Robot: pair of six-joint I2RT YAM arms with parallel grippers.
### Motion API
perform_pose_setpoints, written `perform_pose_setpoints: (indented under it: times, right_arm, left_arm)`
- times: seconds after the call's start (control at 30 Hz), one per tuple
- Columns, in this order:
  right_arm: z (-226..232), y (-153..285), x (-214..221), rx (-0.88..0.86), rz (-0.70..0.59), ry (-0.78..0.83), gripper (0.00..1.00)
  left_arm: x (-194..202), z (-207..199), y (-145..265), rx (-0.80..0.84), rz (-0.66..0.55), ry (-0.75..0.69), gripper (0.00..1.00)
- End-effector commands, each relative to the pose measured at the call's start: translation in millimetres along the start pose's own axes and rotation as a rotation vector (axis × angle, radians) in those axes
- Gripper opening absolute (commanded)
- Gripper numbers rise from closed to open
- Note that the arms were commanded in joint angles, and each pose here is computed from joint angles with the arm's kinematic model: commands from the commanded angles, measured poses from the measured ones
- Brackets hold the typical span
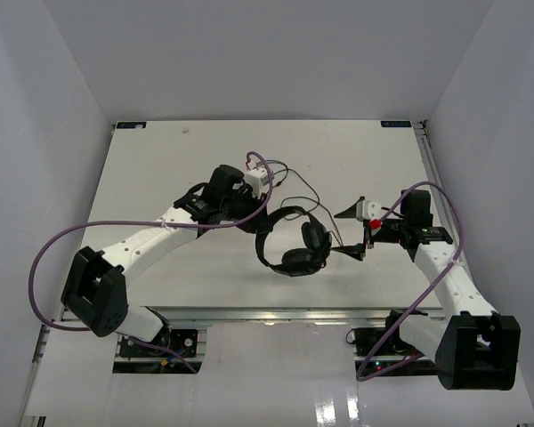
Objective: Wrap the headphones
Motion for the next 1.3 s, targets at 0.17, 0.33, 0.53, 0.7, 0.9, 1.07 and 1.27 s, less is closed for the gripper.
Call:
perform_pose_setpoints:
  times: [0.17, 0.33, 0.53, 0.7, 0.9, 1.07, 1.27]
  right_arm:
    - [-14, -20, -14, -0.088, -0.046, -0.027, 0.90]
    - [-17, -57, -19, -0.140, -0.130, -0.098, 0.94]
    - [-21, -88, -37, -0.240, -0.200, -0.225, 0.87]
    - [-19, -95, -58, -0.261, -0.337, -0.329, 0.75]
    - [-21, -107, -85, -0.385, -0.425, -0.372, 0.34]
    - [-19, -120, -84, -0.362, -0.383, -0.465, 0.13]
    - [-29, -133, -49, -0.018, -0.105, -0.490, 0.08]
  left_arm:
    - [-65, -24, 48, 0.168, -0.252, 0.026, 0.00]
    - [-113, -35, 61, 0.230, -0.415, 0.112, 0.00]
    - [-186, -38, 96, 0.160, -0.693, 0.246, 0.00]
    - [-214, -28, 115, 0.021, -0.866, 0.386, 0.00]
    - [-234, -22, 129, -0.032, -0.994, 0.482, 0.00]
    - [-235, -4, 136, -0.206, -1.092, 0.654, 0.00]
    - [-233, 18, 133, -0.427, -1.095, 0.830, 0.00]
Point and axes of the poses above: each gripper's point midway between its finger pads, its own y axis back along the fingers, its own z axis along the line the jaws close on, x = y × z, the point moved 9 cm from there along y, back along the fingers, and after that the axes turned 14 degrees about -y, right-handed, at the moved point
